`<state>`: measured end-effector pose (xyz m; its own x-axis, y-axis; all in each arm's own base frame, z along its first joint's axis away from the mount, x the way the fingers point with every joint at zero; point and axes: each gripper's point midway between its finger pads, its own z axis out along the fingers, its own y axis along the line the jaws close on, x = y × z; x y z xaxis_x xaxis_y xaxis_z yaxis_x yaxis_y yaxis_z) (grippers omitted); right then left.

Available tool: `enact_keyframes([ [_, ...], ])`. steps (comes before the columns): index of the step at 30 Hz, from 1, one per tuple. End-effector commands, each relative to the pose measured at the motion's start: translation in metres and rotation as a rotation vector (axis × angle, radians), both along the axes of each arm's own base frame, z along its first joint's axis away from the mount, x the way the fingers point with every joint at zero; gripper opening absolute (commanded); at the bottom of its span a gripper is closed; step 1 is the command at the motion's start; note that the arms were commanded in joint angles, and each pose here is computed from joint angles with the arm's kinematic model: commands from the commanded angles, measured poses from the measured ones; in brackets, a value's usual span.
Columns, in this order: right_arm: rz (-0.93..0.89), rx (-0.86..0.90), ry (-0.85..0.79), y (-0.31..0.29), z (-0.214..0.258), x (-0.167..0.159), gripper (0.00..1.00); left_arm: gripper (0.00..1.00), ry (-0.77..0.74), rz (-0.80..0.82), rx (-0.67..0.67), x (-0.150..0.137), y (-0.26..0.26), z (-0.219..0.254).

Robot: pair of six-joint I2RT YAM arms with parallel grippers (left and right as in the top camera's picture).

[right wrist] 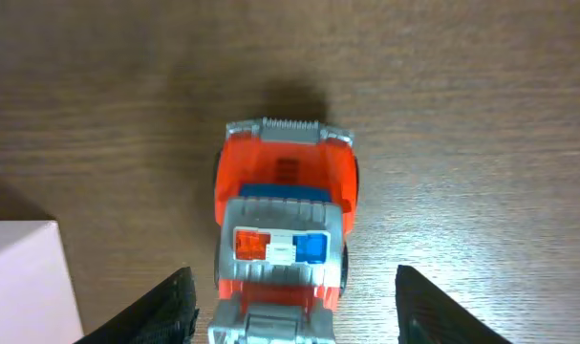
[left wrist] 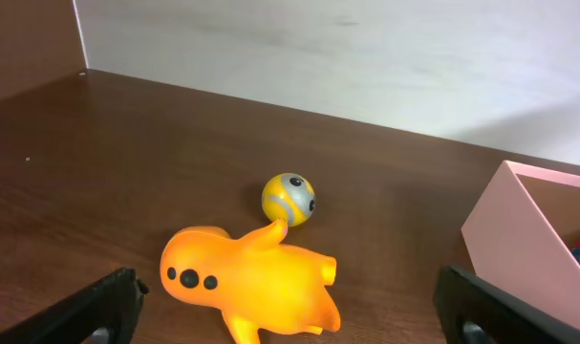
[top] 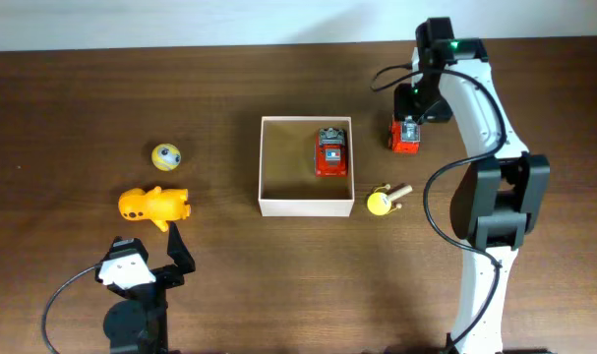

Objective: Pack container
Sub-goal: 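Lower and close the right gripper on the second fire truck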

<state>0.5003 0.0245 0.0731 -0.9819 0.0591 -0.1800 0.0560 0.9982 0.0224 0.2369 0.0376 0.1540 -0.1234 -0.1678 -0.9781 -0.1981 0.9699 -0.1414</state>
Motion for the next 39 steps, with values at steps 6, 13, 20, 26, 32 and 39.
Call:
enact_keyframes([
  [6,0.003,0.022,0.002,0.002,-0.002,-0.006,0.62,0.99,-0.003,-0.014,-0.003,0.001,-0.002,-0.002],
  [13,0.006,0.038,0.004,0.005,-0.011,-0.007,0.61,0.99,-0.003,-0.014,-0.003,0.001,-0.002,-0.002],
  [20,0.002,0.039,0.002,0.005,-0.013,-0.006,0.57,0.99,-0.003,-0.014,-0.003,0.001,-0.002,-0.002],
  [26,0.0,0.047,-0.003,0.007,-0.012,-0.005,0.5,0.99,-0.003,-0.014,-0.003,0.001,-0.002,-0.002],
  [32,0.001,0.051,0.004,0.007,-0.017,-0.006,0.59,0.99,-0.003,-0.014,-0.004,0.001,-0.002,-0.002],
  [39,0.001,0.056,0.025,0.008,-0.024,-0.012,0.58,0.99,-0.003,-0.014,-0.003,0.001,-0.002,-0.002],
])
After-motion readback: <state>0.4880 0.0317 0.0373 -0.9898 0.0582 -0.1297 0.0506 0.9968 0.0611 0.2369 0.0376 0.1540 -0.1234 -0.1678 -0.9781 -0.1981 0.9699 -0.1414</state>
